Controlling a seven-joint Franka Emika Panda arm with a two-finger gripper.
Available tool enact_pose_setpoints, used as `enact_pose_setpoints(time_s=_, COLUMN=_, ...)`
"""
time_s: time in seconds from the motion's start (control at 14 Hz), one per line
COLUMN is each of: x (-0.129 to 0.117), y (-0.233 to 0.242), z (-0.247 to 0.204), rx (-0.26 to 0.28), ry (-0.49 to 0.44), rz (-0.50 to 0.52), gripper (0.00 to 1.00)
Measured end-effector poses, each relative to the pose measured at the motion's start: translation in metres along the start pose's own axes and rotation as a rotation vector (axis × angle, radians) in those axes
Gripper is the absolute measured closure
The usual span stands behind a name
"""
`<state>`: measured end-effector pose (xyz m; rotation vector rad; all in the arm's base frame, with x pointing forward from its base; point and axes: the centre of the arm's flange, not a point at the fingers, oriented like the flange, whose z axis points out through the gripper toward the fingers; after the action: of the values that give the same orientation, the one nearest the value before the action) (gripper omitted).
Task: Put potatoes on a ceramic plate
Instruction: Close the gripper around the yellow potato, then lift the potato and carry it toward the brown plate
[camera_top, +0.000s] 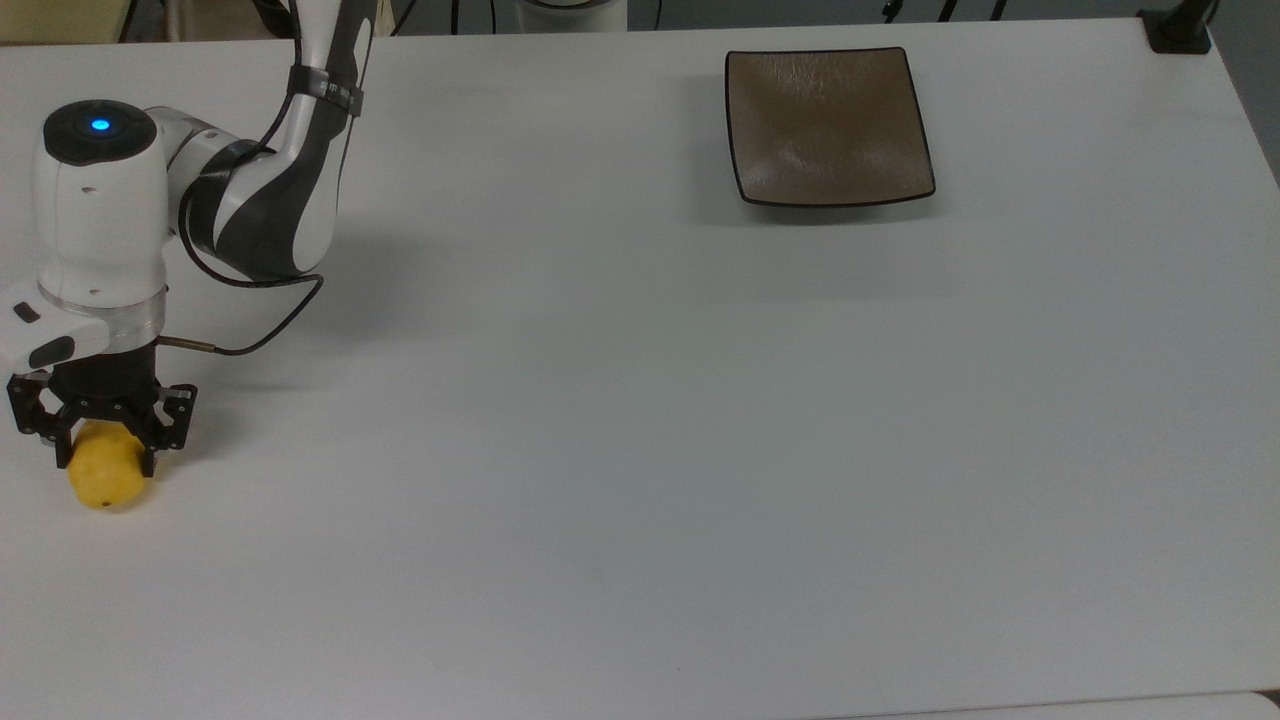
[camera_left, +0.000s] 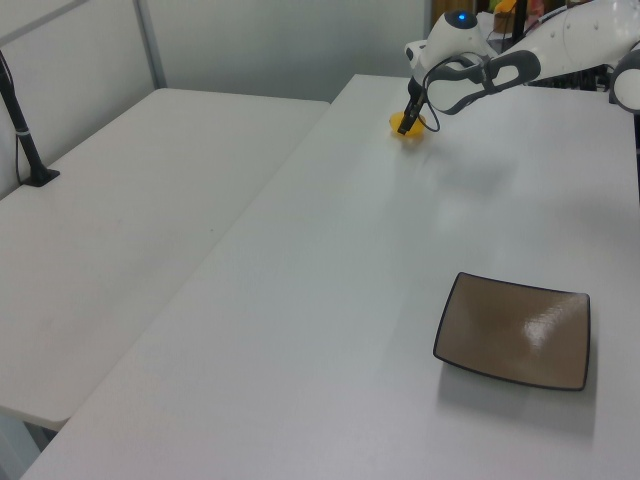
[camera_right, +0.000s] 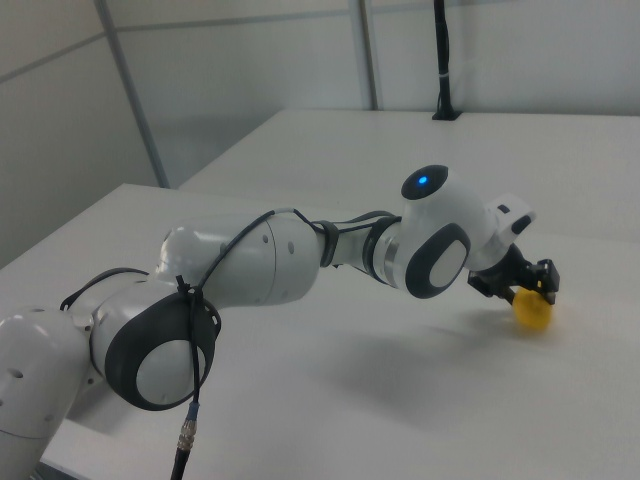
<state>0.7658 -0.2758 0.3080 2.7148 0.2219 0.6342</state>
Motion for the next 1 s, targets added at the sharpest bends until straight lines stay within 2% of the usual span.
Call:
enact_pose_setpoints(time_s=0.07, x=0.001, y=0.001, z=-0.001, rx=-0.001, ry=0.002, rz=0.000, gripper=0.35)
enact_pose_setpoints(time_s=0.28, x=0.002, y=0.003, z=-0.004, rx=-0.004, ry=0.007, rz=0.003, gripper=0.35)
enact_pose_setpoints(time_s=0.5, x=0.015, y=0.010, z=-0.032, rx=-0.012, ry=0.036, rz=0.029, gripper=0.35)
enact_pose_setpoints(time_s=0.64, x=0.027, y=0.008, z=-0.064, rx=0.013, ry=0.022, rz=0.033, gripper=0.35)
enact_pose_setpoints(time_s=0.78, x=0.039, y=0.004, z=-0.110, rx=0.059, ry=-0.031, rz=0.030, gripper=0.35)
enact_pose_setpoints(time_s=1.0, x=0.045, y=-0.003, z=-0.202, rx=0.140, ry=-0.116, rz=0.032, gripper=0.35)
